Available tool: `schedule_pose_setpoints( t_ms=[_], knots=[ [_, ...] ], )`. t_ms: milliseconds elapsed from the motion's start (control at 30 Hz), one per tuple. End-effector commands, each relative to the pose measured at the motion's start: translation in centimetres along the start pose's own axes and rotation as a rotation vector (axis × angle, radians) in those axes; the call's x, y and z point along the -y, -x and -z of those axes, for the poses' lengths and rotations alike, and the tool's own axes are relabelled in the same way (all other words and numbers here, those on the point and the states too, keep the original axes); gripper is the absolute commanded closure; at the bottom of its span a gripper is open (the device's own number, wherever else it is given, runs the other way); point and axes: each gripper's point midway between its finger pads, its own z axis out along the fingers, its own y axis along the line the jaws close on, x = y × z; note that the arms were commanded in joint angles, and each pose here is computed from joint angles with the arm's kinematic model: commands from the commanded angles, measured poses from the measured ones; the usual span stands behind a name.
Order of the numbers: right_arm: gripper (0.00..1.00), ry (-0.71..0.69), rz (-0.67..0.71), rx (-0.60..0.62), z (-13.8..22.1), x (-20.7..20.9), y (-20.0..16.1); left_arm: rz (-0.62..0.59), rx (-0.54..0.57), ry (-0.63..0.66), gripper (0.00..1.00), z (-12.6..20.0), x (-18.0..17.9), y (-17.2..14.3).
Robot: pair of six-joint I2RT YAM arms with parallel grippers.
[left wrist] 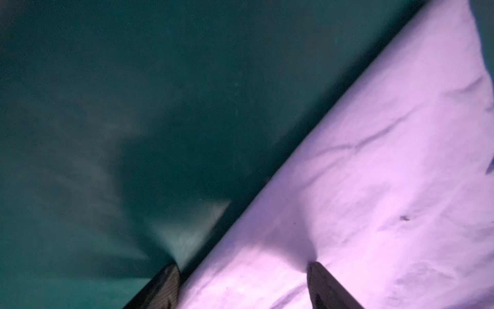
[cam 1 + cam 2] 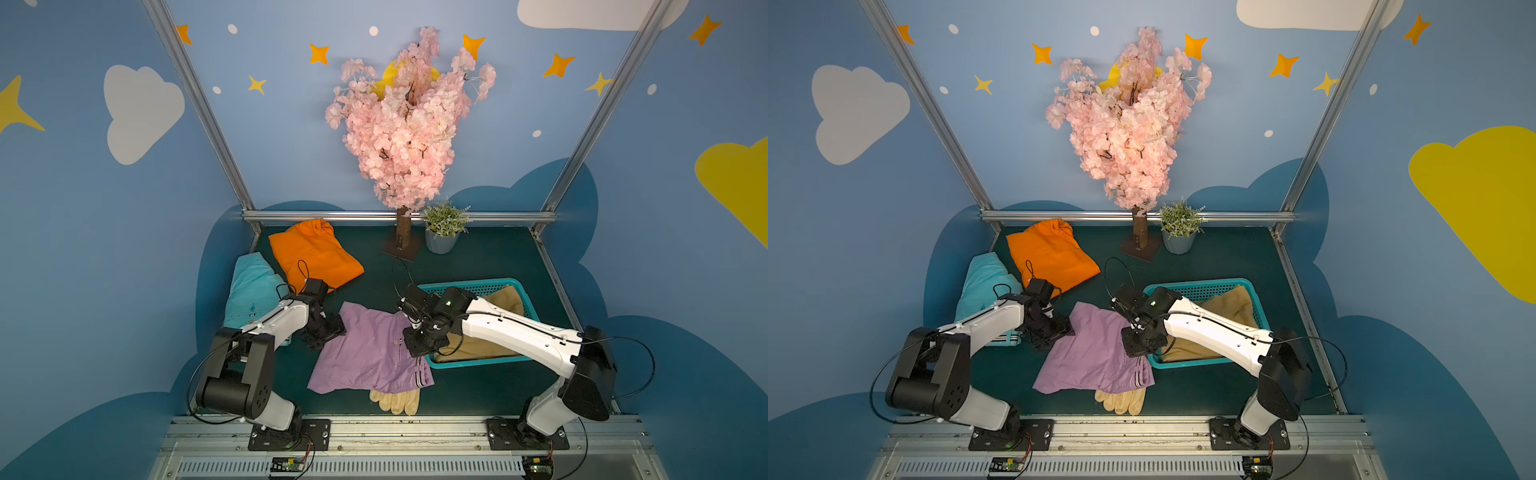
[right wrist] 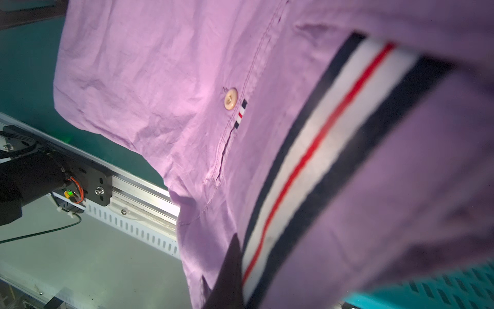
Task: Put the folded long pants in the basket
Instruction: Pick up the long pant at the center of the board.
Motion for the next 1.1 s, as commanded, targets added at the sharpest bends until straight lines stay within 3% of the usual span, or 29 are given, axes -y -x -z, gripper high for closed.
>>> schedule_pose_setpoints(
  t_ms=[0, 133, 200, 267, 300, 367, 400, 433, 500, 633, 833, 1067],
  knots=[
    [1.0, -0.014, 0.004, -0.028, -0.2, 0.4, -0.4, 0.03, -0.029, 0.11, 0.22, -1.1, -2.5, -0.7],
    [1.0, -0.003, 0.0, -0.028, -0.3, 0.3, -0.4, 0.036, -0.06, 0.104, 0.29, -2.2, -2.3, -0.9],
    [1.0, 0.0, 0.0, -0.027, -0.2, 0.2, -0.4, 0.026, -0.069, 0.104, 0.41, -2.5, -2.2, -0.9],
    [1.0, 0.006, 0.002, -0.027, -0.2, 0.2, -0.5, 0.036, -0.06, 0.112, 0.45, -2.5, -2.4, -0.8],
    [1.0, 0.009, 0.002, -0.027, -0.2, 0.1, -0.5, 0.037, -0.056, 0.106, 0.54, -2.4, -2.4, -0.7],
    [1.0, 0.013, 0.005, -0.028, -0.2, 0.0, -0.5, 0.036, -0.061, 0.076, 0.59, -2.5, -1.9, -0.8],
    [1.0, 0.014, 0.006, -0.024, -0.1, 0.1, -0.4, 0.035, -0.059, 0.057, 0.7, -2.5, -1.5, -0.8],
    [1.0, 0.014, 0.007, -0.021, 0.0, 0.1, -0.3, 0.033, -0.062, 0.042, 0.75, -2.5, -1.3, -0.9],
    [1.0, 0.017, 0.006, -0.016, 0.1, 0.0, -0.1, 0.036, -0.054, 0.017, 0.79, -2.6, -0.9, -0.8],
    [1.0, 0.029, 0.006, -0.008, 0.5, 0.0, 0.3, 0.025, -0.043, -0.045, 0.97, -2.2, 0.2, -0.6],
    [1.0, 0.064, 0.013, 0.006, 1.5, -0.2, 0.8, 0.023, -0.003, -0.088, 0.97, 0.9, 1.3, -0.5],
    [1.0, 0.162, 0.101, 0.012, 5.7, -2.6, 2.1, 0.086, 0.109, -0.003, 0.97, 9.4, 0.2, -0.6]
  ],
)
